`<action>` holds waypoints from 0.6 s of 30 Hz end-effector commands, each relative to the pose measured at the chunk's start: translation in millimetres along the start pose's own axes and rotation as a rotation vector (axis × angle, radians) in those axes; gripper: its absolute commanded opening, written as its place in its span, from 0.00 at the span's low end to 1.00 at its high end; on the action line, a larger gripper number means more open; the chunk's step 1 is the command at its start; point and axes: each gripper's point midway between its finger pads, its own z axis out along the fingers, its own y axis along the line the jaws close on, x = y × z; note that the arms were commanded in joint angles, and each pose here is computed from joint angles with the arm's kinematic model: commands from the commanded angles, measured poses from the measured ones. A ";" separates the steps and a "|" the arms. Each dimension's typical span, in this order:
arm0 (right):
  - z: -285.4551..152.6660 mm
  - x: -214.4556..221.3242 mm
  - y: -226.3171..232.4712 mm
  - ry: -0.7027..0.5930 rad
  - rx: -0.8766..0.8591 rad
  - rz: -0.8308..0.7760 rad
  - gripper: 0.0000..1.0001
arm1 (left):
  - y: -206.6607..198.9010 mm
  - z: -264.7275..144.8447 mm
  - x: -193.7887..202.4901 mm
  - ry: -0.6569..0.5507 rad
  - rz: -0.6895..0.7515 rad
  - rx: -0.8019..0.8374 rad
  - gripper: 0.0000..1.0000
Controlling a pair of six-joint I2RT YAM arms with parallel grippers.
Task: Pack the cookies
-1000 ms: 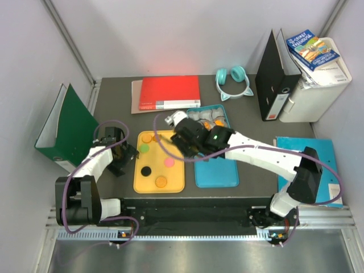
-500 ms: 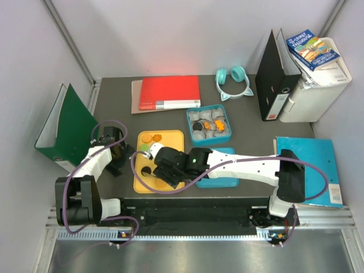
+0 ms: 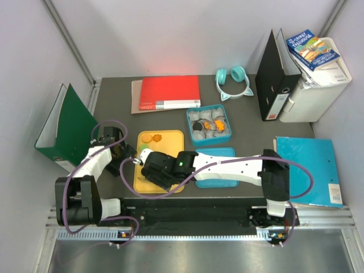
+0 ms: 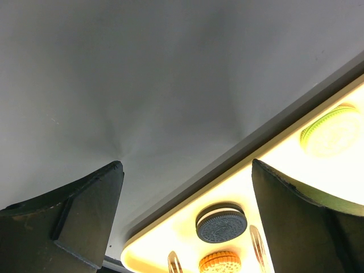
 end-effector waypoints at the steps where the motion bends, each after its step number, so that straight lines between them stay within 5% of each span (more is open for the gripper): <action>1: -3.0 -23.9 2.3 -0.056 0.010 -0.024 0.58 | -2.6 -4.6 -4.7 -0.025 -0.017 0.023 0.98; 18: 10.9 -12.3 2.3 -0.016 0.031 -0.027 0.47 | -4.7 -4.4 -3.6 -0.016 -0.018 0.032 0.98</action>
